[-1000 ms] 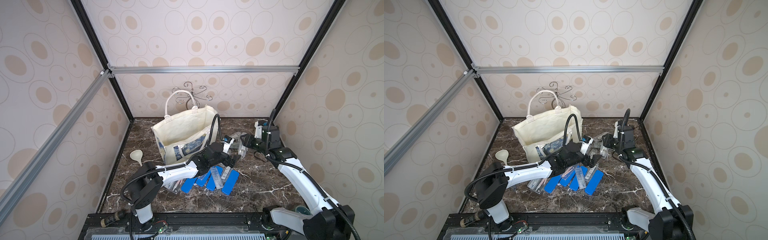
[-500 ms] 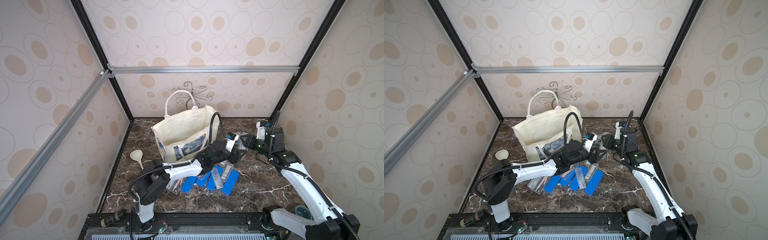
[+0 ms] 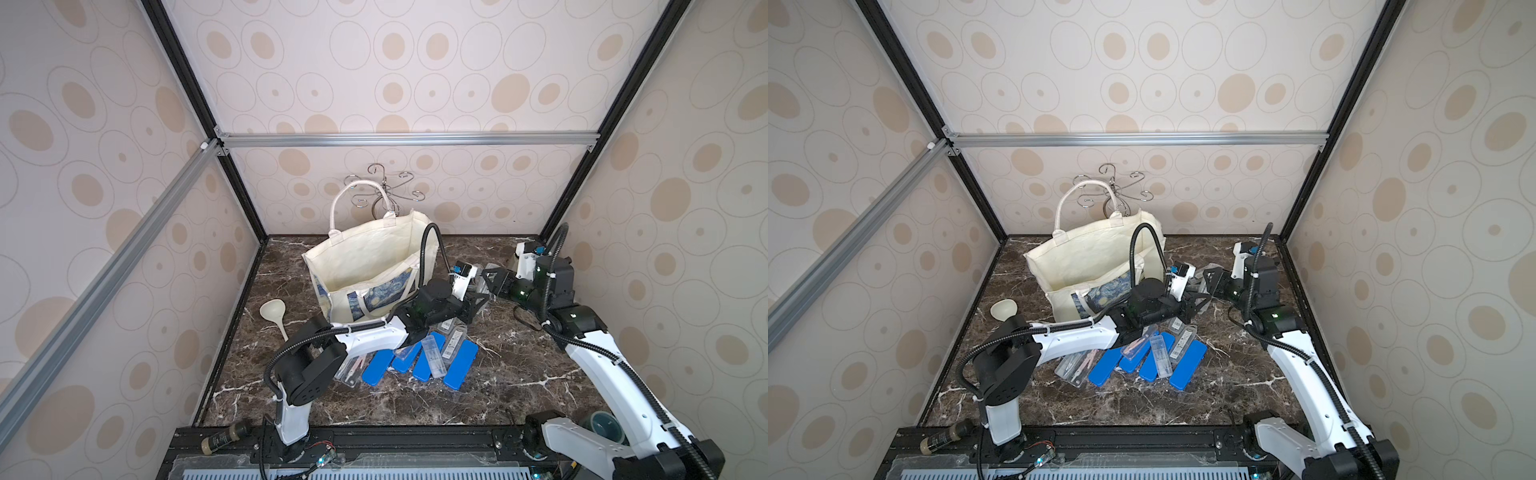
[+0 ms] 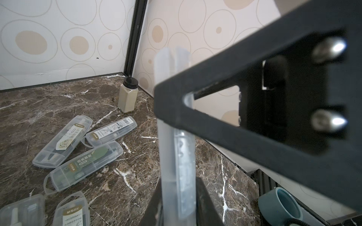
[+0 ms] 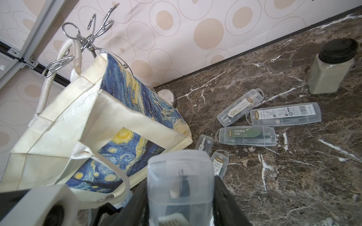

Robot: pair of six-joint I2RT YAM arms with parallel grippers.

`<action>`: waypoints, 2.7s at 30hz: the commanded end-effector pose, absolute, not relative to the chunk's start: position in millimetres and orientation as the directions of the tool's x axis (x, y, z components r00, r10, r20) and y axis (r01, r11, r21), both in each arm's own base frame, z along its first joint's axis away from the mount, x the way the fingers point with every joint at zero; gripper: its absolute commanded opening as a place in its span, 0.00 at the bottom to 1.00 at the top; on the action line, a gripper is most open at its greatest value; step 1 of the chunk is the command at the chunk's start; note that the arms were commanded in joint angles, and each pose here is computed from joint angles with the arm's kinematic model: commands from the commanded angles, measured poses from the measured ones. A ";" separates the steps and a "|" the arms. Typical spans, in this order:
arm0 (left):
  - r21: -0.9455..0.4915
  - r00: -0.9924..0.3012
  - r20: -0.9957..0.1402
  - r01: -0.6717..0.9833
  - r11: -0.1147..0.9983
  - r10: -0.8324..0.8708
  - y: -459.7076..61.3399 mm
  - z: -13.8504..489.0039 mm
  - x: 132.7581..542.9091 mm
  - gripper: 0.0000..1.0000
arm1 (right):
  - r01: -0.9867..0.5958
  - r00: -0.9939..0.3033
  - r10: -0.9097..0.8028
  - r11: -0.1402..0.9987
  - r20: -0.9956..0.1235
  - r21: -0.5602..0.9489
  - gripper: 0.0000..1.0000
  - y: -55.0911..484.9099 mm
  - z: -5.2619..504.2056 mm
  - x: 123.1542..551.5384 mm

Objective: Put the compass set into the canvas bag
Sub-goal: Pick up the compass set at the center of the board, then place the compass set in the canvas bag.

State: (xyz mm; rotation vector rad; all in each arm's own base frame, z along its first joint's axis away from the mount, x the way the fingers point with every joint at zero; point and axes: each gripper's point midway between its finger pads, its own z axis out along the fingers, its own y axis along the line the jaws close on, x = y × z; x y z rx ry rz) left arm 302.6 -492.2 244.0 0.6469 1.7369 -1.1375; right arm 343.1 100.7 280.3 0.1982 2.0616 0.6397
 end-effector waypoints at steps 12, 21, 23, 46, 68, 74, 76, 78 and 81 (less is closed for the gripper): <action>-0.323 -0.331 -0.942 0.852 0.412 -0.053 -504.4 280.1 297.9 0.09 | -0.034 -0.505 0.377 0.890 -0.776 0.455 0.93 80.2 280.3 337.4; -0.128 -0.239 -0.967 0.758 0.639 0.089 -464.1 309.5 340.5 0.09 | 0.046 -0.355 0.380 0.920 -0.854 0.390 1.00 40.2 304.9 309.6; -0.065 -0.205 -0.971 0.727 0.684 0.126 -449.5 325.0 348.6 0.09 | 0.056 -0.328 0.383 0.921 -0.864 0.387 1.00 34.0 311.9 302.8; 0.451 -0.221 -0.816 0.335 0.827 0.535 -229.7 319.9 416.9 0.07 | 0.106 -0.482 0.369 0.925 -0.795 0.366 1.00 38.4 253.0 314.4; 0.592 -0.465 -0.504 0.426 0.684 0.727 -203.5 212.8 454.2 0.12 | 0.127 -0.512 0.368 0.926 -0.776 0.355 1.00 37.2 232.9 312.5; 0.577 -0.493 -0.498 0.425 0.697 0.713 -203.0 202.2 453.9 0.25 | 0.126 -0.524 0.371 0.924 -0.767 0.361 1.00 39.1 228.9 314.2; 0.574 -0.494 -0.508 0.416 0.705 0.705 -202.4 204.2 454.7 0.27 | 0.126 -0.524 0.371 0.924 -0.767 0.361 1.00 39.1 228.4 313.8; 0.573 -0.489 -0.521 0.407 0.711 0.699 -202.8 207.6 455.3 0.31 | 0.126 -0.523 0.370 0.925 -0.768 0.359 1.00 39.0 228.8 313.9; 0.565 -0.481 -0.541 0.399 0.722 0.690 -203.4 213.2 454.9 0.33 | 0.126 -0.523 0.369 0.925 -0.768 0.358 1.00 38.8 228.5 313.3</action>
